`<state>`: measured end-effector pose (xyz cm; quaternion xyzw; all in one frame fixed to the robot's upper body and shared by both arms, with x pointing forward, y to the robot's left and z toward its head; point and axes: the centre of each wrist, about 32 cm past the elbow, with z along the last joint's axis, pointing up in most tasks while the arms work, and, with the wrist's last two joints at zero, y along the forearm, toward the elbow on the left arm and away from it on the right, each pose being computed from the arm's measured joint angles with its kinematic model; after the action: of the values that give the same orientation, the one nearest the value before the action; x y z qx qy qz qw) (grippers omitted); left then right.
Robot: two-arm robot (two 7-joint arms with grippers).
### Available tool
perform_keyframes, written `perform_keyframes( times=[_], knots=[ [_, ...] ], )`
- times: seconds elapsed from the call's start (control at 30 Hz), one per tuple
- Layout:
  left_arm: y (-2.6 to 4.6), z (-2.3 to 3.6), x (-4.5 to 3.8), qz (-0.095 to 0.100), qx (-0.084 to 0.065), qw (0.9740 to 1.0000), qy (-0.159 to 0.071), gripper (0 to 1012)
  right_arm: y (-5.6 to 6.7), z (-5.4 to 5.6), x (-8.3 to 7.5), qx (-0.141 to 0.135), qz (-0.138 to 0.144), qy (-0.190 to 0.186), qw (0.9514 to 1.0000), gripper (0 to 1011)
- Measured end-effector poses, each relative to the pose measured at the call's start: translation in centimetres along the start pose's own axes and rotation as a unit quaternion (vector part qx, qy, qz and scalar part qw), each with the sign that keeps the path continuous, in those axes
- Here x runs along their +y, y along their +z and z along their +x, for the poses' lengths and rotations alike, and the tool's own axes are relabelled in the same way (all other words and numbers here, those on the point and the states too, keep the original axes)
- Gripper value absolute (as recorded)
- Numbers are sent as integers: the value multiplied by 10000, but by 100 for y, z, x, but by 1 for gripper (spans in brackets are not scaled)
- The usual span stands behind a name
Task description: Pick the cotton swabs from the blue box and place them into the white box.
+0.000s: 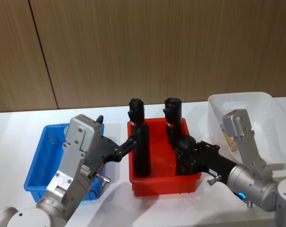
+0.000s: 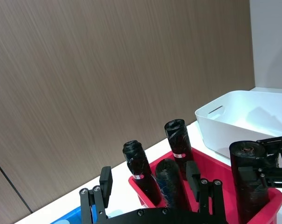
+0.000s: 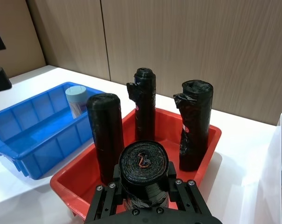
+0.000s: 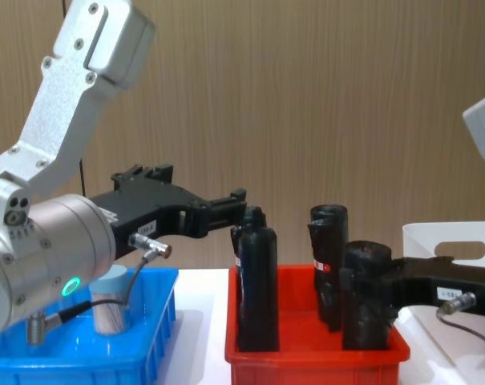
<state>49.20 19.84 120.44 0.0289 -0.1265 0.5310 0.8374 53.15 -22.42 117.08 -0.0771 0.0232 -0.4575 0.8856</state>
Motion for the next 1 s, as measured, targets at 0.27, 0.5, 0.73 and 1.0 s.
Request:
perform_keyframes(
  times=[0.27, 0.5, 0.73, 1.0],
  knots=[
    [0, 0, 0, 0, 0, 10000, 0, 1003, 91, -7, -24, -35, 150, 20, 9999, 509],
    [0, 0, 0, 0, 0, 10000, 0, 1003, 312, 12, -101, -140, 485, -42, 9987, 509],
    [0, 0, 0, 0, 0, 10000, 0, 1003, 588, 90, -215, -267, 826, -242, 9959, 509],
    [0, 0, 0, 0, 0, 10000, 0, 1003, 830, 250, -345, -414, 1093, -632, 9911, 509]
  ],
)
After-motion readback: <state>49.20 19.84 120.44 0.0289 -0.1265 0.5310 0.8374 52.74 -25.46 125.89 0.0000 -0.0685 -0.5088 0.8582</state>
